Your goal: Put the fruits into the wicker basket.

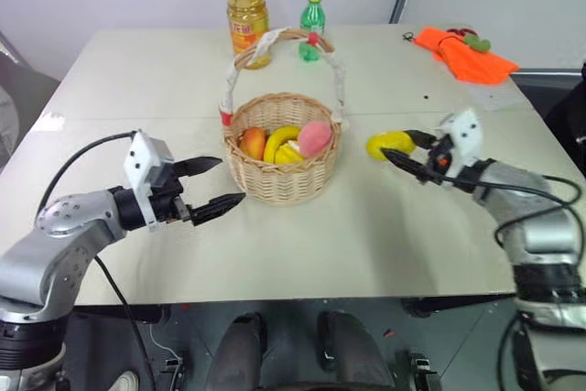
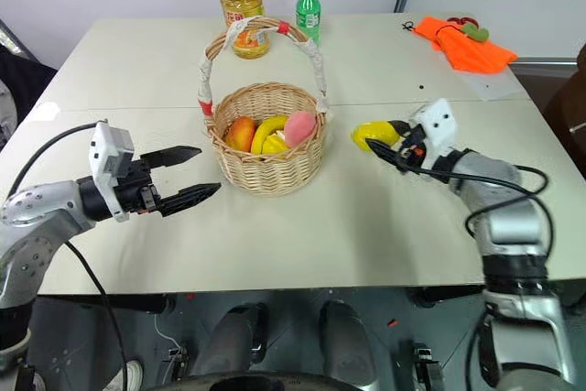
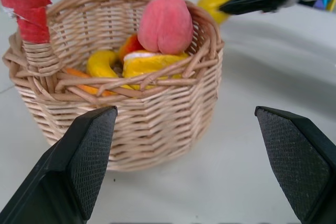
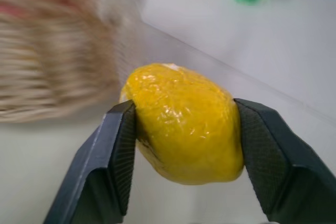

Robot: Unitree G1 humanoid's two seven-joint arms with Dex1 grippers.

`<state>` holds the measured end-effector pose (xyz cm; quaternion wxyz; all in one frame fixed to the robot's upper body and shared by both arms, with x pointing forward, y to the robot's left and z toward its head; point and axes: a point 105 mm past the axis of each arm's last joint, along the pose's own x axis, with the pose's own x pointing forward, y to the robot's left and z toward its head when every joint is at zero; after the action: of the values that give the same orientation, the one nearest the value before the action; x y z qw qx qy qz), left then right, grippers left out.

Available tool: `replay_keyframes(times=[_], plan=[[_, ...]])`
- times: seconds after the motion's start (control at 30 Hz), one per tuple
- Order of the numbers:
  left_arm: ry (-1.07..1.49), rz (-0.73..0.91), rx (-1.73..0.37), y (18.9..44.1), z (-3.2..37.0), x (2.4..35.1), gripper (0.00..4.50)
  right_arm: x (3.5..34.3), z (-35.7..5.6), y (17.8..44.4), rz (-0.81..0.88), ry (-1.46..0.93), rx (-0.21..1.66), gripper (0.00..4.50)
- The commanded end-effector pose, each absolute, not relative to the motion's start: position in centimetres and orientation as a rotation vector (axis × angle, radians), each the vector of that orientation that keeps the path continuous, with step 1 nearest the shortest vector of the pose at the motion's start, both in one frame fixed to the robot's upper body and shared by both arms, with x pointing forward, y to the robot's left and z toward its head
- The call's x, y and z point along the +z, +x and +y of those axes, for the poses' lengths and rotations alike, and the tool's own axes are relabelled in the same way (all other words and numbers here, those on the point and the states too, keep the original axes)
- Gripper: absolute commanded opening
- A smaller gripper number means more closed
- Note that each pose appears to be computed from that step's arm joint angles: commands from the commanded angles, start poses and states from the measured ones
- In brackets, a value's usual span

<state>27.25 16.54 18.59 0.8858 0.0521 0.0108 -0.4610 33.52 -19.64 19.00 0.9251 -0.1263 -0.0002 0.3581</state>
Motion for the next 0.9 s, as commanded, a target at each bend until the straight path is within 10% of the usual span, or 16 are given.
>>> replay_keyframes(times=[0.03, 0.33, 0.43, 0.5, 0.9], plan=[[0.120, -0.059, -0.938, 27.3, 17.4, 19.4, 4.50, 22.4, -15.9, 30.9, -0.103, -0.209, 0.925, 2.73], [0.100, -0.066, -0.942, 27.3, 16.9, 18.6, 4.50, 24.1, -5.6, 33.0, -0.152, -0.184, 0.944, 2.73], [0.098, -0.071, -0.935, 27.2, 17.0, 18.6, 4.50, 23.6, -4.5, 33.1, -0.152, -0.223, 0.947, 3.78], [0.097, -0.073, -0.931, 27.1, 17.0, 18.7, 4.50, 24.0, -4.8, 33.1, -0.183, -0.246, 0.922, 4.44], [0.056, -0.107, -0.930, 27.2, 16.4, 18.8, 4.50, 24.6, -11.7, 33.6, -0.210, -0.176, 0.800, 4.44]])
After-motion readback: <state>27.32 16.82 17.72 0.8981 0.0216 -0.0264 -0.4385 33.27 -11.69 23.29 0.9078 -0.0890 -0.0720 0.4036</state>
